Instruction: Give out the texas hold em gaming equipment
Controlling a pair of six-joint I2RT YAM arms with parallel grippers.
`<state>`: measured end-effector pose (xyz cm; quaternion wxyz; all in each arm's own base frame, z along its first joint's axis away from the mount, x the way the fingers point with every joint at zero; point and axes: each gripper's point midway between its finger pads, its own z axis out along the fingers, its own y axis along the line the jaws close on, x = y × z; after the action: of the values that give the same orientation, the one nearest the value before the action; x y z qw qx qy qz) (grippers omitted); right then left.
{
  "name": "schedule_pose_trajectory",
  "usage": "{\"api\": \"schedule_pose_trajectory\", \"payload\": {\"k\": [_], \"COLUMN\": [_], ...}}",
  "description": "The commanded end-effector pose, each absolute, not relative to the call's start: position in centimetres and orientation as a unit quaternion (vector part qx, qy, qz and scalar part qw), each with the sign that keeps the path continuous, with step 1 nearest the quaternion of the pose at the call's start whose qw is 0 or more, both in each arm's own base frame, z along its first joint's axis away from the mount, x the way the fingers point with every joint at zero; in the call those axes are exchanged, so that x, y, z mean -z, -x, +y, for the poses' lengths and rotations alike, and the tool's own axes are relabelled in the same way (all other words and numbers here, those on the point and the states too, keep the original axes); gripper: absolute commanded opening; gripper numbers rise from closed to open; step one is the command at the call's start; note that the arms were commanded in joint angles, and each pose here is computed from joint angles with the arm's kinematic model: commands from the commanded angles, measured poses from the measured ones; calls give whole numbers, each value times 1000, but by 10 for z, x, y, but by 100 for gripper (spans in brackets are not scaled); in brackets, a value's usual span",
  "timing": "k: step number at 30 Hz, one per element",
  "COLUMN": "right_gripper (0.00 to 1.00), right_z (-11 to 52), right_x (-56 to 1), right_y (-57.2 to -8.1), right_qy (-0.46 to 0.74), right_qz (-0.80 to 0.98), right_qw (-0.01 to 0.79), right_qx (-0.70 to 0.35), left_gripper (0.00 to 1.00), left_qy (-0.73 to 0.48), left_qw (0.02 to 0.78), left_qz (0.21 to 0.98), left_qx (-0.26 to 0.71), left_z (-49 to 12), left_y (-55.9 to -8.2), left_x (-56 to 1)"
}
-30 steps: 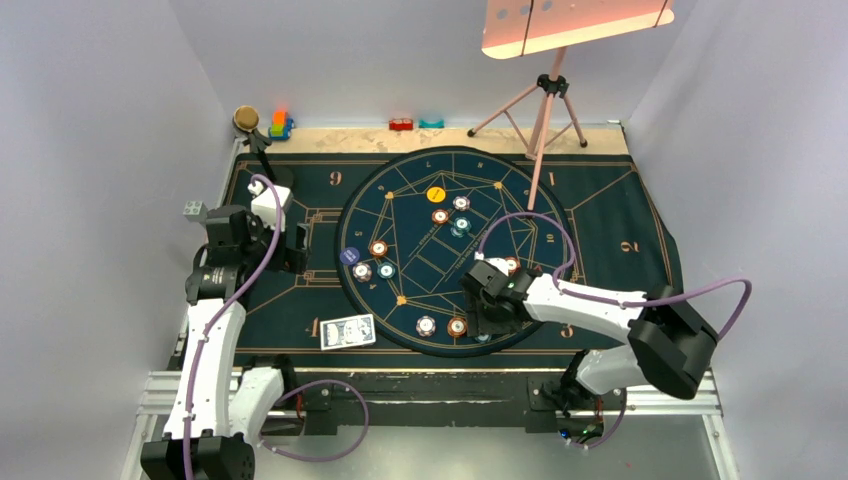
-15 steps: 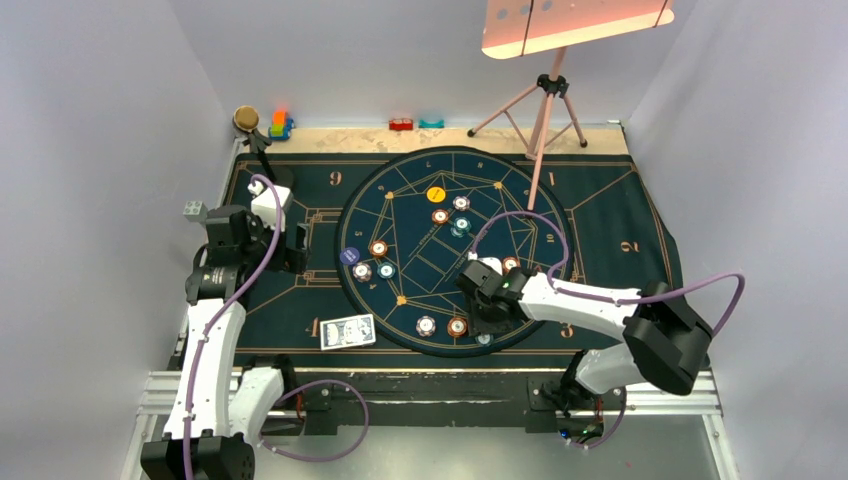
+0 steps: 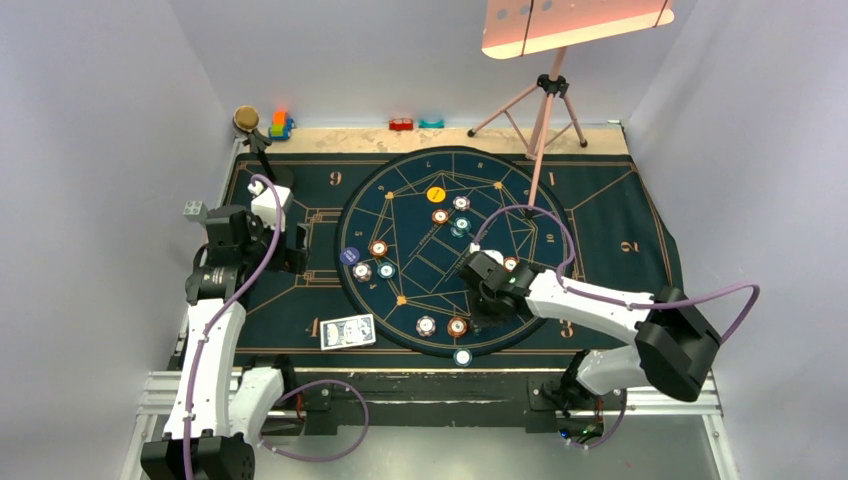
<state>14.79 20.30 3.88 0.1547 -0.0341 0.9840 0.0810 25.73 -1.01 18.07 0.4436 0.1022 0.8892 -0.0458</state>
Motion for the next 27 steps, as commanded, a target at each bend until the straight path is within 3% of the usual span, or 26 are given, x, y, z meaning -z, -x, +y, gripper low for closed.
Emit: {"api": "schedule_pose_trajectory", "payload": {"k": [1, 9, 17, 27], "right_gripper": [0, 0, 0, 0], "right_z": [177, 137, 83, 59], "right_x": [-42, -85, -129, -108], "right_y": [-162, -212, -303, -375], "right_qy": [4, -66, -173, -216], "right_qz": [984, 968, 929, 915], "right_qw": [170, 239, 325, 337], "right_qx": [-51, -52, -32, -44], "left_gripper": [100, 100, 100, 100], "left_qy": [-105, -107, -109, -118], "left_qw": [462, 461, 461, 459], "left_qz": [880, 880, 880, 879], "left_qx": [41, 42, 45, 53], "left_z": [-8, -9, -10, -14], "left_y": [-262, -262, -261, -260], "left_x": [-188, -188, -188, -187]}}
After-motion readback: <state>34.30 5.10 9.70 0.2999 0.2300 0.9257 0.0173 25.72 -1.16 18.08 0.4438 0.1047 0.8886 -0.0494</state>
